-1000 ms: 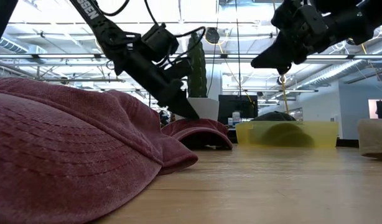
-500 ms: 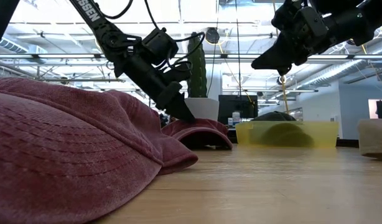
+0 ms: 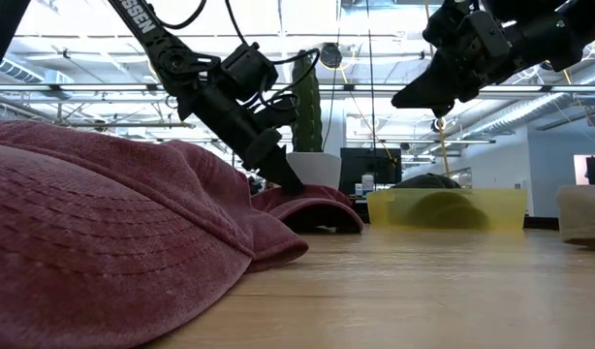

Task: Pick & Place hat
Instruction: Put the top red cap into the transparent bin

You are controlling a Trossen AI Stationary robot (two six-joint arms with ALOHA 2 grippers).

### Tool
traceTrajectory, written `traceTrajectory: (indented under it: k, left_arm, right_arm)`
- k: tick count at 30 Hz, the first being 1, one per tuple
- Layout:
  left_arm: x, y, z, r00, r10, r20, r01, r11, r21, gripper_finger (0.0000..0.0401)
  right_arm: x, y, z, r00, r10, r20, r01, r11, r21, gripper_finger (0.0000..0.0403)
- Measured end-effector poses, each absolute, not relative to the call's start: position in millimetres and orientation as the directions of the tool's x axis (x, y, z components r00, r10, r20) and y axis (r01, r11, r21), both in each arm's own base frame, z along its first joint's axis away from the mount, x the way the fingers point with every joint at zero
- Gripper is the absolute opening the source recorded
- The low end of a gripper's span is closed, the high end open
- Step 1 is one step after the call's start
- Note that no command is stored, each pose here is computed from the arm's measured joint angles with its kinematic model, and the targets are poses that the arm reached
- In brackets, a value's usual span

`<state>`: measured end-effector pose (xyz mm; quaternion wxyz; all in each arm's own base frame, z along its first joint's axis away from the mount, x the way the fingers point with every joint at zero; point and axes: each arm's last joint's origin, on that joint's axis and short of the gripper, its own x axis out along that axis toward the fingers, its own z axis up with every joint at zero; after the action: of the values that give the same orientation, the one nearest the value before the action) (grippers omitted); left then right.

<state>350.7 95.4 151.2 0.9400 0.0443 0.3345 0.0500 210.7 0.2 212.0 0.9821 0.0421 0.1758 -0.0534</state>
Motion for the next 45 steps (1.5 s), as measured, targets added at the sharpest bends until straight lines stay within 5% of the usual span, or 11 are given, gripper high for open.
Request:
traceTrajectory:
  k: [20, 33, 40, 45]
  left_arm:
    - [310, 74, 236, 0.834, -0.067, -0.548, 0.089, 0.996, 0.013, 0.0006]
    - [258, 70, 284, 0.826, 0.063, -0.560, 0.021, 0.990, 0.143, 0.0017]
    - [226, 86, 284, 0.675, 0.291, -0.678, -0.205, 0.957, 0.207, 0.0007]
    - [212, 96, 294, 0.680, 0.344, -0.648, -0.270, 0.939, 0.215, 0.0014]
  right_arm:
    - [210, 0, 210, 0.928, -0.090, -0.362, 0.119, 0.991, 0.060, 0.0004]
    - [210, 0, 211, 0.930, -0.093, -0.355, 0.125, 0.990, 0.068, 0.0004]
    - [209, 0, 207, 0.926, -0.094, -0.366, 0.117, 0.992, 0.040, 0.0004]
    - [206, -3, 200, 0.927, -0.154, -0.343, 0.167, 0.986, 0.006, 0.0004]
